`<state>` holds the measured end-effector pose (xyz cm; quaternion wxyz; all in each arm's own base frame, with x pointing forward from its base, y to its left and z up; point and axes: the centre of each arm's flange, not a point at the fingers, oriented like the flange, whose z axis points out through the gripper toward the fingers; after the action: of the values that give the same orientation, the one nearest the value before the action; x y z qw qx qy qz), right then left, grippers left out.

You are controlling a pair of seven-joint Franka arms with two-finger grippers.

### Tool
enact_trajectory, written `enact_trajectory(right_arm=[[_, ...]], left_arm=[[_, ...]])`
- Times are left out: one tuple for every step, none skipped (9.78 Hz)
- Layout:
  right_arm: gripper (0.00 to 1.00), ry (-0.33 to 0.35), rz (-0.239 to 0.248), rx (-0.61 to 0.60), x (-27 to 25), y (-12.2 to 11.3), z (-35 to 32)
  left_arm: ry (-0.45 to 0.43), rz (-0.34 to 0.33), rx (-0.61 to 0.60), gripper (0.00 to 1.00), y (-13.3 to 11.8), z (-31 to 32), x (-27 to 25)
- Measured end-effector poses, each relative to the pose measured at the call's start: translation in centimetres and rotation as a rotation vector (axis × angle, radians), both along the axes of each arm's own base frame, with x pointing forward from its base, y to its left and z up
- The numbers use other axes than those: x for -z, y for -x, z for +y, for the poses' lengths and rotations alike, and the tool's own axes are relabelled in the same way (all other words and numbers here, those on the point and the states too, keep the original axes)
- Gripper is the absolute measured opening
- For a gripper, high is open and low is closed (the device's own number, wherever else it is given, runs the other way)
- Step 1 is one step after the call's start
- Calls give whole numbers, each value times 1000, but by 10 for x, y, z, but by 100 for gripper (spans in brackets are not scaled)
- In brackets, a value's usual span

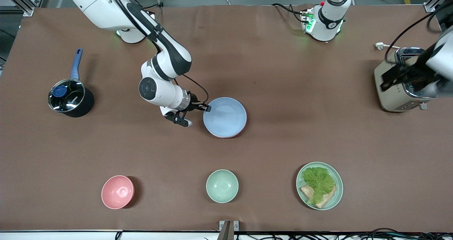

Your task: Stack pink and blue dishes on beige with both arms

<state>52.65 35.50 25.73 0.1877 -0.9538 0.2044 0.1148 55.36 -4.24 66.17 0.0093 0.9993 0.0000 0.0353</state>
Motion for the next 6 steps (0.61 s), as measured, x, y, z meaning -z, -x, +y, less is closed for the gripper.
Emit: enact_trajectory(right_arm=[[79,11,-19,-17,-24,-6,-5],[94,62,-37,-56,-61,-16,-27],[100,147,-61,-87,-109,-28,-63],[100,223,-89,-84,-162,-38,-102],[100,277,-114,-64,-213,-44,-137],[100,312,-138,-65,-258,-51,-177]], left_arm=[[-2,-15,-6,100,16,5,-17],[-3,-29,-6,100,24,5,-27],[-2,-39,-5,100,26,4,-32],[-2,-48,-4,100,25,4,-35],[-1,-51,-4,100,25,4,-39],[-2,-46,-4,100,26,4,-41]])
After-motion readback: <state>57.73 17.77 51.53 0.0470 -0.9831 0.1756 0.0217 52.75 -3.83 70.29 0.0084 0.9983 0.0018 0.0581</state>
